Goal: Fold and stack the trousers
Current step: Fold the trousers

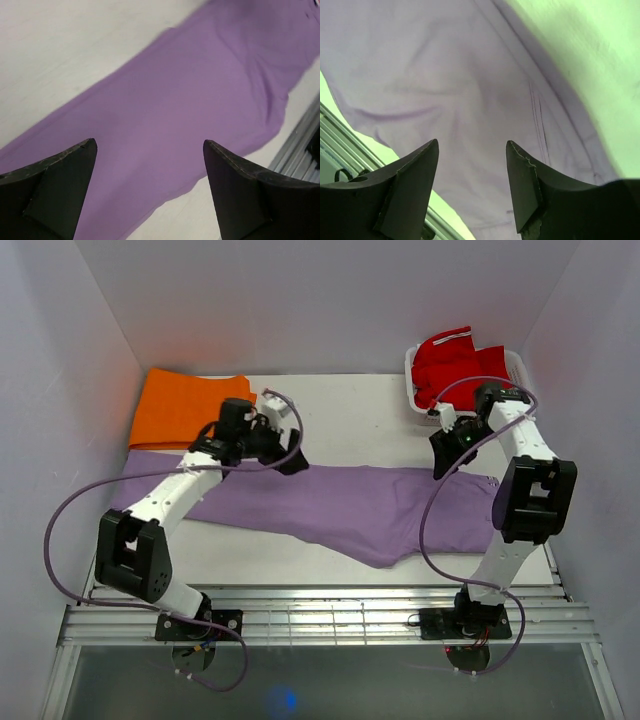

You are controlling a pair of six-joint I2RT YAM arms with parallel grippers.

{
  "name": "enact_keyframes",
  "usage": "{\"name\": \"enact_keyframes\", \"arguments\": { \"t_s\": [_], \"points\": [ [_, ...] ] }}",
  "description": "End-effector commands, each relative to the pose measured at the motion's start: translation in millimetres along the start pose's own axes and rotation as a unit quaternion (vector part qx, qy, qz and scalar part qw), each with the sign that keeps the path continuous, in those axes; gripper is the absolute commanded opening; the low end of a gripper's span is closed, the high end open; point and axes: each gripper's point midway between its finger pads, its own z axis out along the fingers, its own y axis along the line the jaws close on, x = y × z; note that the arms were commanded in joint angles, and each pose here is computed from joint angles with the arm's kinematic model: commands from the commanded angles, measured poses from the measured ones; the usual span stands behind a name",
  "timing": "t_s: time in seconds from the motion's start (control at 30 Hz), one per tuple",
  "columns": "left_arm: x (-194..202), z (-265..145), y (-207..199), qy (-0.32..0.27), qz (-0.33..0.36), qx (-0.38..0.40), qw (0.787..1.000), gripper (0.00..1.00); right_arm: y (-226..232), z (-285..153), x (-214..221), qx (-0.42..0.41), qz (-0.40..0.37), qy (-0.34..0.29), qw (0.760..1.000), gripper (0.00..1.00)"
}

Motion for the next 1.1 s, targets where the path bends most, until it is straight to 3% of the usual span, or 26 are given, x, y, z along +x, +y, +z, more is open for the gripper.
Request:
{"name": "enact_keyframes", "arguments": {
  "t_s": [0.0, 0.07, 0.1, 0.3, 0.43, 0.57, 0.83, 1.07],
  "points": [
    [16.3, -65.7, 67.4, 0.034, -0.178, -0.105, 0.978, 0.98, -1.1, 12.1, 61.5, -0.013, 0.044, 0.093, 0.995, 0.62],
    [19.1, -90.8, 96.9, 0.030, -0.217, -0.134, 0.966, 0.98, -9.2, 21.6, 89.3, 0.005, 0.062, 0.127, 0.990, 0.61],
    [28.8, -121.8, 128.8, 0.016, -0.257, -0.174, 0.950, 0.98, -18.9, 26.6, 95.1, 0.018, 0.063, 0.132, 0.989, 0.61],
    [72.6, -233.3, 207.6, 0.003, -0.309, -0.314, 0.898, 0.98, -63.2, 22.1, 161.7, 0.073, 0.099, 0.204, 0.971, 0.60],
    [116.4, -277.2, 239.4, 0.015, -0.349, -0.361, 0.865, 0.87, -90.3, 8.7, 191.7, 0.107, 0.101, 0.238, 0.960, 0.60],
    [142.0, -291.6, 259.0, 0.025, -0.364, -0.379, 0.850, 0.87, -104.4, -2.3, 208.0, 0.122, 0.099, 0.259, 0.953, 0.59],
    [172.6, -272.8, 294.6, 0.033, -0.382, -0.372, 0.845, 0.89, -112.1, -5.4, 205.0, 0.127, 0.087, 0.263, 0.953, 0.59],
    [189.8, -247.4, 328.7, 0.052, -0.364, -0.354, 0.860, 0.84, -106.4, -5.3, 203.4, 0.120, 0.088, 0.260, 0.954, 0.59]
  ]
}}
